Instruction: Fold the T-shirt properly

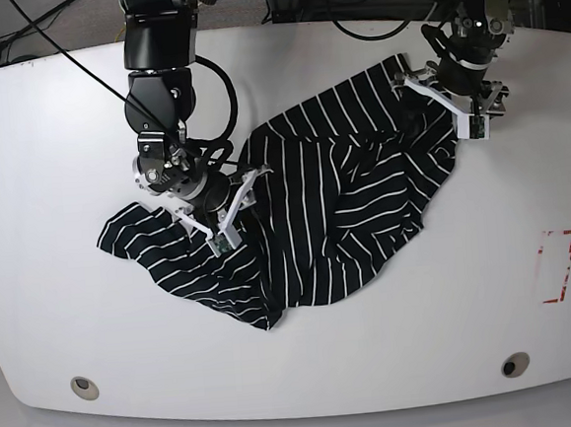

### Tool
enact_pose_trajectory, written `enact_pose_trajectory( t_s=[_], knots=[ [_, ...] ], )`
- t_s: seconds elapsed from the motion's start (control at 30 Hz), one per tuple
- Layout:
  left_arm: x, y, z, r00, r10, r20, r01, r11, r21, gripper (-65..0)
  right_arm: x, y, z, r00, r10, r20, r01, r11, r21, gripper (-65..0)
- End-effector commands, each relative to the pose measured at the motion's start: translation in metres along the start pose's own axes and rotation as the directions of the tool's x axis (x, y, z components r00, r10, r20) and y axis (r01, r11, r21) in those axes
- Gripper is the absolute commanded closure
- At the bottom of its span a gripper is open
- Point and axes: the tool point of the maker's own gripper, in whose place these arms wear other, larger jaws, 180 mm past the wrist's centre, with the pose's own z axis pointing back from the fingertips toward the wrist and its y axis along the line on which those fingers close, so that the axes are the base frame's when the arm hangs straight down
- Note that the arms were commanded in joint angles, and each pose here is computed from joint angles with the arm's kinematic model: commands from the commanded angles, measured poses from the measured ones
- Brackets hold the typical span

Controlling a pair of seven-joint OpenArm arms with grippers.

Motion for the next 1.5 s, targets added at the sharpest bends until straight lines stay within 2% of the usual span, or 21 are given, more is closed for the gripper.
enact_pose_trajectory(
  t_s=[0.0,0.27,0.67,0.83,0.9,1.03,1.3,1.33,1.43,1.47],
  knots=[
    [0.005,0.004,-0.001,1.000,-0.003,0.019,0.003,1.000,0.005,-51.1,0.032,0.001,0.007,0.996,0.031,0.089,-0.031,1.000,-0.002,-22.4],
    [-0.021,0.029,-0.006,0.998,0.029,-0.051,-0.025,0.997,0.066,-51.1,0.030,0.004,0.015,0.994,0.041,0.101,-0.040,0.999,-0.009,-22.4],
    [-0.041,0.039,-0.018,0.993,0.052,-0.104,-0.043,0.995,0.088,-51.0,0.029,0.009,0.029,0.991,0.058,0.124,-0.056,0.998,-0.024,-22.0],
    [-0.045,0.040,-0.023,0.992,0.056,-0.117,-0.046,0.995,0.089,-50.0,0.030,0.009,0.030,0.990,0.061,0.127,-0.058,0.998,-0.025,-15.7],
    [-0.048,0.035,-0.024,0.991,0.051,-0.126,-0.042,0.996,0.075,-45.7,0.029,0.009,0.030,0.990,0.060,0.126,-0.057,0.998,-0.025,-14.1],
    [-0.050,0.031,-0.025,0.990,0.041,-0.133,-0.032,0.997,0.065,-27.8,0.030,0.010,0.032,0.989,0.063,0.130,-0.060,0.998,-0.028,-13.2],
    [-0.053,0.031,-0.023,0.989,0.040,-0.142,-0.031,0.997,0.065,0.0,0.033,0.011,0.038,0.987,0.073,0.145,-0.069,0.997,-0.035,-12.0],
    [-0.052,0.031,-0.023,0.990,0.041,-0.138,-0.032,0.997,0.065,0.0,0.033,0.011,0.038,0.987,0.073,0.145,-0.069,0.997,-0.035,-10.8],
    [-0.047,0.030,-0.022,0.991,0.039,-0.124,-0.032,0.998,0.062,0.0,0.033,0.011,0.038,0.987,0.073,0.145,-0.069,0.997,-0.035,-0.3],
    [-0.043,0.029,-0.021,0.993,0.037,-0.115,-0.030,0.998,0.061,0.0,0.033,0.011,0.038,0.987,0.073,0.145,-0.069,0.997,-0.035,0.0]
  ],
)
